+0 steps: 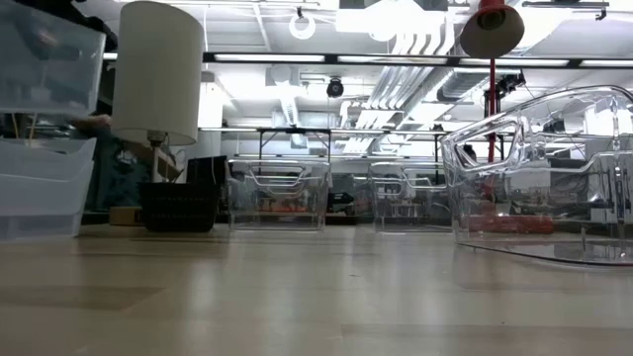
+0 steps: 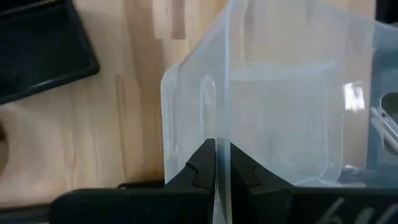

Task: Stack baskets by color
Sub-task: Stack the bottom white bin on the white bins

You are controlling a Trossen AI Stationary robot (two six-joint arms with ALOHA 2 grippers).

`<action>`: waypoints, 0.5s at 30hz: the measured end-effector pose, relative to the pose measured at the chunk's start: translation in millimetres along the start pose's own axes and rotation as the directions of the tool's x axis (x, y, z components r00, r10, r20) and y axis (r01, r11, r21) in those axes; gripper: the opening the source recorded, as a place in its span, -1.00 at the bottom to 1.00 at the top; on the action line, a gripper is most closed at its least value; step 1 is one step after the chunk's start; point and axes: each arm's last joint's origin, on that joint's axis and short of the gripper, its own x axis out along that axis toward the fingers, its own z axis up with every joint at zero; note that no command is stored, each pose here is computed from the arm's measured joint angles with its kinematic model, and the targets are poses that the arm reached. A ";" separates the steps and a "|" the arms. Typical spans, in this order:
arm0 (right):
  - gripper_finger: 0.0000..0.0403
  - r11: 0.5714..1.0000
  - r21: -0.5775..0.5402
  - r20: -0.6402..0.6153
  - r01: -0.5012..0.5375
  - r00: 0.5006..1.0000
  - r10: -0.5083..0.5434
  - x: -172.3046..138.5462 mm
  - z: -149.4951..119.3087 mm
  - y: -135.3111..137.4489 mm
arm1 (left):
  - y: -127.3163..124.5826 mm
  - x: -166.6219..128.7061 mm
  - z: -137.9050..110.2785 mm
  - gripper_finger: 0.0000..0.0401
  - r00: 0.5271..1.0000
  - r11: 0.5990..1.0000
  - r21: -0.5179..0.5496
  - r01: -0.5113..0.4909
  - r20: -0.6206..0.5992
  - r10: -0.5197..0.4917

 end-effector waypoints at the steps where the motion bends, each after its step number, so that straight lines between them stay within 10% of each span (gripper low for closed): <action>1: 0.25 1.000 0.000 0.000 0.000 1.000 0.000 0.0 0.0 0.0 | 0.0 1.8 0.2 -1.00 1.000 1.000 0.010 0.010 -0.008 -0.010; 15: 0.25 1.000 0.010 0.000 -0.001 1.000 0.001 -0.1 0.0 0.1 | 3.2 34.1 -3.2 -1.00 0.990 0.996 -0.022 0.086 -0.106 -0.088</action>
